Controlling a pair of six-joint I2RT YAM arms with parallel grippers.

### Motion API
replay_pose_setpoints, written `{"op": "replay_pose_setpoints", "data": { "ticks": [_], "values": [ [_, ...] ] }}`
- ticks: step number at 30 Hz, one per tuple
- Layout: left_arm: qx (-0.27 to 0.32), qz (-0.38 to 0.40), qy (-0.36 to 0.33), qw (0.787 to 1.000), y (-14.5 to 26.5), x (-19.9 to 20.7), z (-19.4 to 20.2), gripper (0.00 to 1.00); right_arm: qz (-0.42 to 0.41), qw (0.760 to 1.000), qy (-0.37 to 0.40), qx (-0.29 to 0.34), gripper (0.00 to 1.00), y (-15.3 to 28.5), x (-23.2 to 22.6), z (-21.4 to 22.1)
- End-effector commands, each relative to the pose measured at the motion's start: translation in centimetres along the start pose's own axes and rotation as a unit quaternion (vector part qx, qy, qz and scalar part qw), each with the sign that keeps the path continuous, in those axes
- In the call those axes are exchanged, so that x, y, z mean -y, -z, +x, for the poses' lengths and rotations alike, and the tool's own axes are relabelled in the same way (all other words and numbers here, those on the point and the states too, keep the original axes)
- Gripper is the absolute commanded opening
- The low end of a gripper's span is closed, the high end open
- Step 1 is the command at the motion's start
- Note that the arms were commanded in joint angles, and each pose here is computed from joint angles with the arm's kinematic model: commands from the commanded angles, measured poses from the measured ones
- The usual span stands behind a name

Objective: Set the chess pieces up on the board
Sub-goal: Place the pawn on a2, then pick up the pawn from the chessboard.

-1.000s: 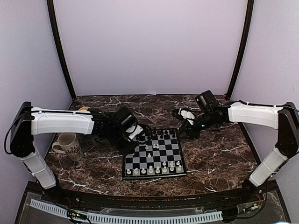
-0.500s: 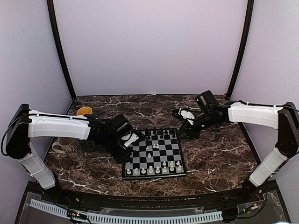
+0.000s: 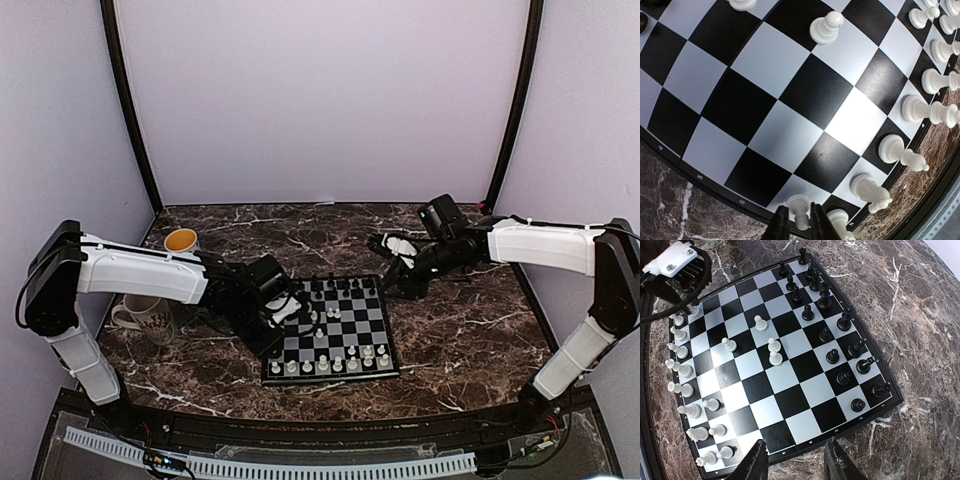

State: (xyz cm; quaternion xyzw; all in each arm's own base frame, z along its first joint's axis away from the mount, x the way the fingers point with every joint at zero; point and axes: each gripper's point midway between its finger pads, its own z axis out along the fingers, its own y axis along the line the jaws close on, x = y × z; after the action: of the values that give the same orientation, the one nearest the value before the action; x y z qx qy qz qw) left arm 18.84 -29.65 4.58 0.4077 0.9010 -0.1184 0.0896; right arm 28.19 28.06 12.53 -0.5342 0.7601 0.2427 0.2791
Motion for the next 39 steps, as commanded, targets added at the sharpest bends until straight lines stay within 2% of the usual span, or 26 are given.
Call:
{"op": "replay_pose_setpoints", "data": {
  "ticks": [1, 12, 22, 39],
  "values": [
    [-0.012, -0.001, -0.005, 1.0, 0.0, 0.3, 0.3, 0.22, -0.004, 1.0, 0.006, 0.0, 0.39, -0.2, 0.0, -0.2],
    [0.055, -0.032, -0.023, 0.998, 3.3, -0.1, -4.3, 0.33, -0.003, 1.0, 0.007, 0.001, 0.39, 0.0, 0.0, -0.3],
    [0.112, -0.013, -0.035, 0.993, 1.6, 1.0, -10.5, 0.31, 0.003, 1.0, 0.009, 0.001, 0.39, 0.1, 0.1, -0.3],
    [0.101, -0.002, -0.043, 0.994, -1.9, 1.2, -12.2, 0.26, 0.004, 1.0, 0.01, -0.007, 0.39, -0.1, 0.3, 0.1]
  ]
}}
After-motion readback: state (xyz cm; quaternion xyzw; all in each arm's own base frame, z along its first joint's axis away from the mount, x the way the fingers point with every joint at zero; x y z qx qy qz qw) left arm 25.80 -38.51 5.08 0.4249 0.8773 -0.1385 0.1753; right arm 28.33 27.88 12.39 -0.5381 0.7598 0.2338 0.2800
